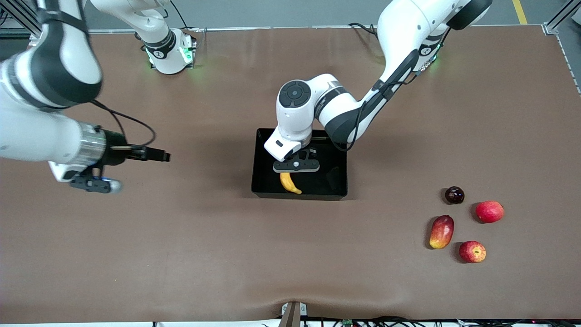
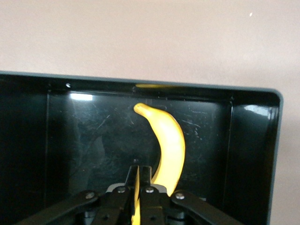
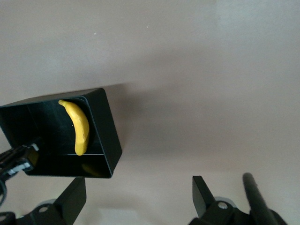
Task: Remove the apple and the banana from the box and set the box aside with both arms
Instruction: 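Grasp the yellow banana with the left gripper while the right gripper approaches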
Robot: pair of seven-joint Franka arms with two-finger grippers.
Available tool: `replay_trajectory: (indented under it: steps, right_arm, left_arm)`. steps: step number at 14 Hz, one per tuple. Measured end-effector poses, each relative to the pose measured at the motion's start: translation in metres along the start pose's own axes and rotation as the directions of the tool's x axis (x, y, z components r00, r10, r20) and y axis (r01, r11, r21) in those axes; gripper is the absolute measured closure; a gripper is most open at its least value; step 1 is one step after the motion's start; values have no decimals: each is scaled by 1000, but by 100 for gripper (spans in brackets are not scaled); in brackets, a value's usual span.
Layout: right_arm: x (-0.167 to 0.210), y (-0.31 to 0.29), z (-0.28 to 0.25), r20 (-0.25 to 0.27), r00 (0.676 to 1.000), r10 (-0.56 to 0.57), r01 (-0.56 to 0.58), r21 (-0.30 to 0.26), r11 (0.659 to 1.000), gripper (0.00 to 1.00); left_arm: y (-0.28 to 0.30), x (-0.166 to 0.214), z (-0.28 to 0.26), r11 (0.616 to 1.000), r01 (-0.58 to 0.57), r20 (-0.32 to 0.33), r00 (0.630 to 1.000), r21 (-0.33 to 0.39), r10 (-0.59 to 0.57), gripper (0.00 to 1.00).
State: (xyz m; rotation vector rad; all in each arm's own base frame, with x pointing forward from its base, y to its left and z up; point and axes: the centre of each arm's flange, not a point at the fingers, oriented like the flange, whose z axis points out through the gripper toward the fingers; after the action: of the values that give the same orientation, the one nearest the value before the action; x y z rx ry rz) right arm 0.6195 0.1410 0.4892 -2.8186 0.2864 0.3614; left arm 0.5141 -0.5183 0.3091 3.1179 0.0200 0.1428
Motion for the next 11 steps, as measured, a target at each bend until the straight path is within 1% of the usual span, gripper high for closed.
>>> replay_trajectory:
  steps: [1,2,4,6,7,8,9,11]
  right_arm:
    - [0,-4,12,3,1000,6,-6,-4,1000,0]
    - [0,-5,21,9,1000,9,-9,-8,1000,0]
    - [2,-1,25,15,1000,18,-17,-11,1000,0]
    - [4,5,19,4,1000,25,-25,-8,1000,0]
    - [6,8,12,-10,1000,28,-28,-6,1000,0]
    - [8,13,5,-25,999,35,-35,-7,999,0]
    - [11,20,-1,-37,999,40,-41,-13,999,0]
    - [14,31,-5,-49,998,45,-47,-42,998,0]
  left_arm:
    - [2,-3,7,1000,-4,7,1000,-1,4,79]
    - [4,-5,13,1000,-9,13,1000,-2,9,67]
    - [13,-17,22,1000,-27,24,999,-2,27,49]
    - [24,-28,30,999,-35,27,999,-15,35,29]
    - [30,-34,33,999,-39,26,999,-25,40,18]
    - [34,-38,39,999,-41,26,999,-32,41,9]
    - [36,-40,45,998,-40,28,999,-40,42,1]
    - [36,-42,59,999,-38,35,999,-39,39,0]
